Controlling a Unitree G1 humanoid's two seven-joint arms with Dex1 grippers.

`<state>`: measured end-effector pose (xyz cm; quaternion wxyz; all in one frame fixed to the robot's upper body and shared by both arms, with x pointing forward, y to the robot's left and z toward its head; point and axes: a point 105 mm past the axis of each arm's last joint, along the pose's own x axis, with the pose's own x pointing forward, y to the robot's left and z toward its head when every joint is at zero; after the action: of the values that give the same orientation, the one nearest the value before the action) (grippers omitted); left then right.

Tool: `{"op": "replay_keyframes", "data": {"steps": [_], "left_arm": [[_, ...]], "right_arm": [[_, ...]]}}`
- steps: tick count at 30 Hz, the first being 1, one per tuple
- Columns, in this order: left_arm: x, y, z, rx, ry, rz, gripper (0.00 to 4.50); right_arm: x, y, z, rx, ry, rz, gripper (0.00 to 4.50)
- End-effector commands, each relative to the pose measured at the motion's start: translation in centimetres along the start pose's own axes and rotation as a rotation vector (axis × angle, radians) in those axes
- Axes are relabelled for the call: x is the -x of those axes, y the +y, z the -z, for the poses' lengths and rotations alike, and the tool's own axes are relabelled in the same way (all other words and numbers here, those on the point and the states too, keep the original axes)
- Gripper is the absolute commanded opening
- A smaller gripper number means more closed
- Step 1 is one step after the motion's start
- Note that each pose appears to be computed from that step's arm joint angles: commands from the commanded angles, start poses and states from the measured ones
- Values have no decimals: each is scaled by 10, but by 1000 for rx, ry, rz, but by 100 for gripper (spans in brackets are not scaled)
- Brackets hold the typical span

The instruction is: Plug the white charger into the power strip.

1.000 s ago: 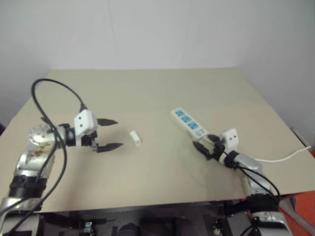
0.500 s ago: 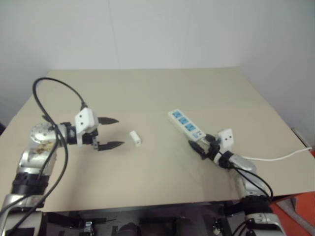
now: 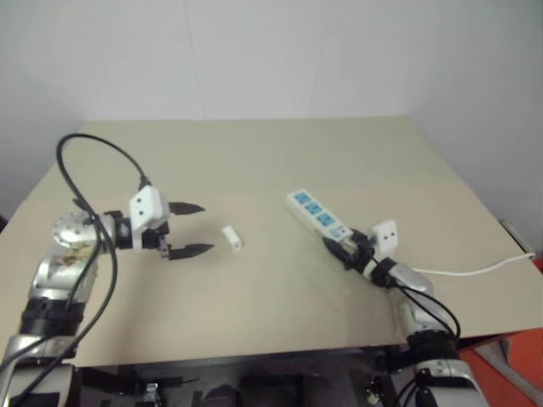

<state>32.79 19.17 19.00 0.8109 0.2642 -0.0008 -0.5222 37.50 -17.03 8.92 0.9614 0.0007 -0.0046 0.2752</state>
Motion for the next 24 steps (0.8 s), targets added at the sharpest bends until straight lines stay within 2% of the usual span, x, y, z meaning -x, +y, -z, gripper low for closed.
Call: {"op": "replay_keyframes", "data": {"steps": [1,8,12,15,19,24], "left_arm": [[-2,6,-21,-105,-10,46,450],[-7,7,-42,-365,189,360,450],[-30,24,-58,-572,388,480,450],[-49,28,-72,-680,434,556,450],[-70,21,-69,-843,549,746,450],[-87,16,-58,-913,647,891,450]], "right_arm": [[-3,7,0,21,5,-48,342],[0,7,5,54,50,-84,342],[1,7,15,94,113,-100,342],[0,7,17,82,117,-100,342],[0,7,18,69,123,-98,342],[1,6,20,64,138,-92,342]]}}
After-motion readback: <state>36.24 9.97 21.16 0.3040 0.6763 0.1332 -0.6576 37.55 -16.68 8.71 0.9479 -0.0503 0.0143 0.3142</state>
